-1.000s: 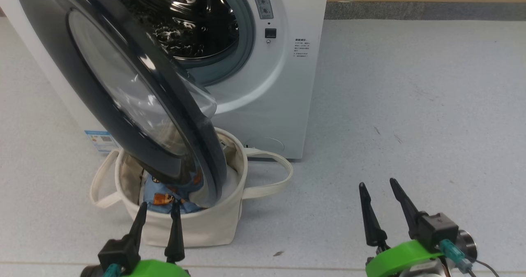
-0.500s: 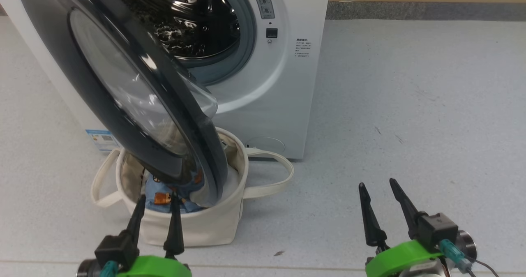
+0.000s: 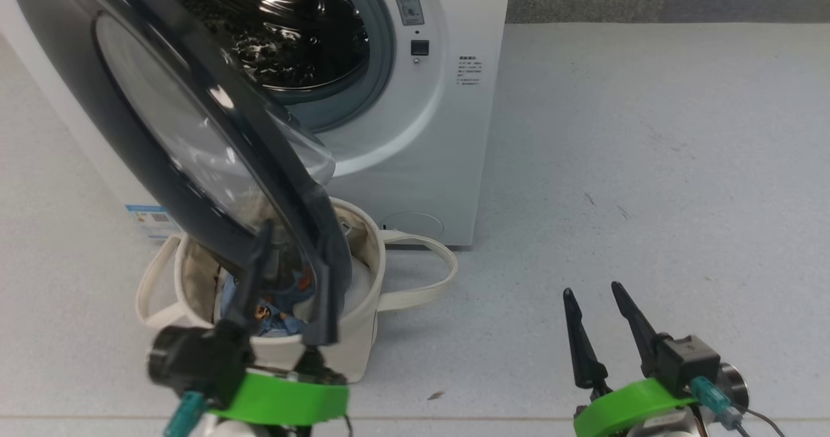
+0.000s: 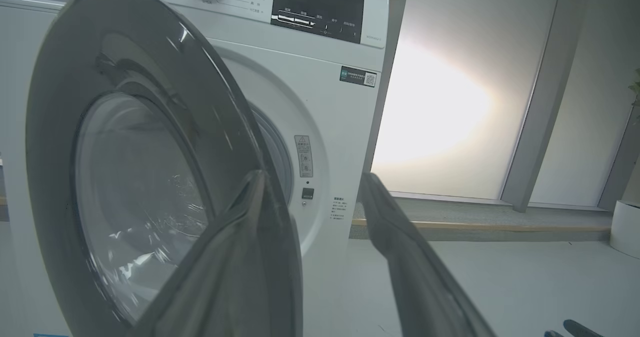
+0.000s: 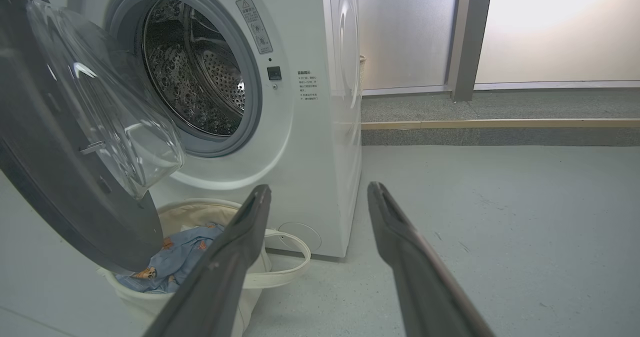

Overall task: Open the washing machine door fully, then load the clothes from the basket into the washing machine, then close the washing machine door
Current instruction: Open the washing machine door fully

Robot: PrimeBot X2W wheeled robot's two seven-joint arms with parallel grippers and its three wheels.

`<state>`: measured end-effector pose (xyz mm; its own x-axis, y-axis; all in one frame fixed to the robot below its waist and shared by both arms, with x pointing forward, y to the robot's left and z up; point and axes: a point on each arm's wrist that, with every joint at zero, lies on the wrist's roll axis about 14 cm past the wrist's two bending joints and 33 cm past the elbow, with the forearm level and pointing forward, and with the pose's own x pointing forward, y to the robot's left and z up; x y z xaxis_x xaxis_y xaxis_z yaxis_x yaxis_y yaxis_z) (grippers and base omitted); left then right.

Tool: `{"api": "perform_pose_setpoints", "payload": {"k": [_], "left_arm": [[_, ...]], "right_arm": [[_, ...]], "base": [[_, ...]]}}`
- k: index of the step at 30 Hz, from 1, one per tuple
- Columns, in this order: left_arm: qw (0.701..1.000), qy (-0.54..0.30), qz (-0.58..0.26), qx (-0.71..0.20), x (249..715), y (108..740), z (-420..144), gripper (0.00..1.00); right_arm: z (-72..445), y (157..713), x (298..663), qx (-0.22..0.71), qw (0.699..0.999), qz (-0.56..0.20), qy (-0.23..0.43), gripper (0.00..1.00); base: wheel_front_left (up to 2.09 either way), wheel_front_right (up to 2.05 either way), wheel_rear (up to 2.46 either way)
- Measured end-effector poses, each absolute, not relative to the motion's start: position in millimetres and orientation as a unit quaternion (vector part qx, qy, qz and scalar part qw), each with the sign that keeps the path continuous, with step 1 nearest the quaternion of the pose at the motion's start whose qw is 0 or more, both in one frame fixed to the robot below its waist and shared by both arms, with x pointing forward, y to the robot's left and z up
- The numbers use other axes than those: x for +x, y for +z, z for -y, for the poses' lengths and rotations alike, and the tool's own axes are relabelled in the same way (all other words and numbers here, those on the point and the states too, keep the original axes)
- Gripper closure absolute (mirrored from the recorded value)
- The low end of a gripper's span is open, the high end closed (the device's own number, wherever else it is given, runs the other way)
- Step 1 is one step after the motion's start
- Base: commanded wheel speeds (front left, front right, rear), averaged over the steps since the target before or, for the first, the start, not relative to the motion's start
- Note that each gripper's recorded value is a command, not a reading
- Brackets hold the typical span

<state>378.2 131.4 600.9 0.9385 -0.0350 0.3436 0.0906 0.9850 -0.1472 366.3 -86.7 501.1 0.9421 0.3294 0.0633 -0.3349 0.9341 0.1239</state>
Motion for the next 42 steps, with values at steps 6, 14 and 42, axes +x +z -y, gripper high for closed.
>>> {"api": "perform_pose_setpoints", "payload": {"k": [6,14,42], "left_arm": [[0.974,-0.124,0.166,-0.096,376,601,-71,1.0],[0.97,-0.164,0.104,-0.146,397,576,-39,1.0],[0.996,-0.034,0.021,-0.08,433,519,-93,1.0]], "right_arm": [[93,500,364,0.072,0.985,0.018,0.159,0.0],[104,495,365,0.076,0.987,0.012,0.141,0.0],[74,493,378,0.084,0.979,0.007,0.185,0.0]], "base": [[0.0,0.0,0.0],[0.0,0.0,0.0],[0.0,0.0,0.0]]}}
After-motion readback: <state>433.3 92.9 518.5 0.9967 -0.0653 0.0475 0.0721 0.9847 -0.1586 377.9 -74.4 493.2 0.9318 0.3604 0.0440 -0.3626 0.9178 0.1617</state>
